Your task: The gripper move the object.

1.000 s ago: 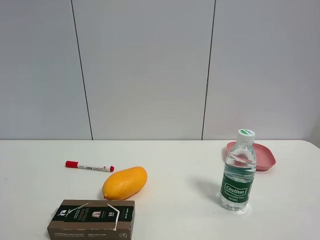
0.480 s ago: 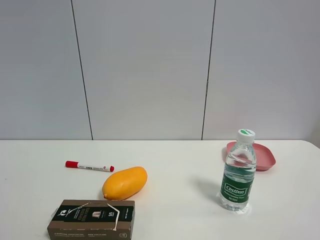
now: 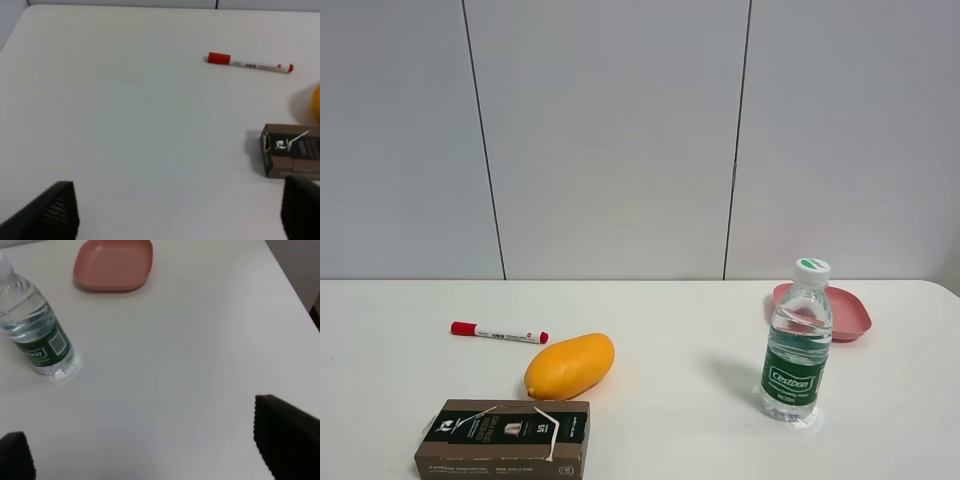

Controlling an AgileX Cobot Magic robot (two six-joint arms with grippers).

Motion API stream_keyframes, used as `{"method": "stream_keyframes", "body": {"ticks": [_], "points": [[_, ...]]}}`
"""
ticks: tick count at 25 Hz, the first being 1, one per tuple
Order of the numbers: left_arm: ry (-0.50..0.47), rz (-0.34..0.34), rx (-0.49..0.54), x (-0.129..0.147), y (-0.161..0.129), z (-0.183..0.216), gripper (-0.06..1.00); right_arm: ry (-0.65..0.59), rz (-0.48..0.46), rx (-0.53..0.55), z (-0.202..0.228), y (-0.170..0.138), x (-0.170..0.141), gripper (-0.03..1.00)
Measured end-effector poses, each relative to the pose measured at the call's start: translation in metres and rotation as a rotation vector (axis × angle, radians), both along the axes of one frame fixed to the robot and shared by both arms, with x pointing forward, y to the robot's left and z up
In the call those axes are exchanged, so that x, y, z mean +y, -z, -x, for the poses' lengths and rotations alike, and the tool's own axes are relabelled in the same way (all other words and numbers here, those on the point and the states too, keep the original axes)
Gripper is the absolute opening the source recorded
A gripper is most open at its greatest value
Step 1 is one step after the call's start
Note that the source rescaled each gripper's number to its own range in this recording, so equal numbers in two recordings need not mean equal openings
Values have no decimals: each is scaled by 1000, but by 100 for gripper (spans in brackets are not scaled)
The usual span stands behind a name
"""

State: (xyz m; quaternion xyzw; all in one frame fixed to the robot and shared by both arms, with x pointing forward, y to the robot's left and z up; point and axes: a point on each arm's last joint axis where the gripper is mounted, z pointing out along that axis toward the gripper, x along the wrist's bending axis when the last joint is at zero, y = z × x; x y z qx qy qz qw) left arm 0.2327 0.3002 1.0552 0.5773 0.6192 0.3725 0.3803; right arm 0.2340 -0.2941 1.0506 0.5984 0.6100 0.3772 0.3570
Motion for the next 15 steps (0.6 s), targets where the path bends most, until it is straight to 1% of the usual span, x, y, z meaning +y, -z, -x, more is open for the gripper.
{"method": "stream_keyframes", "body": {"ticks": [15], "points": [[1, -3, 0, 0, 0, 0, 52, 0, 0, 0, 0, 0, 0, 100]]}}
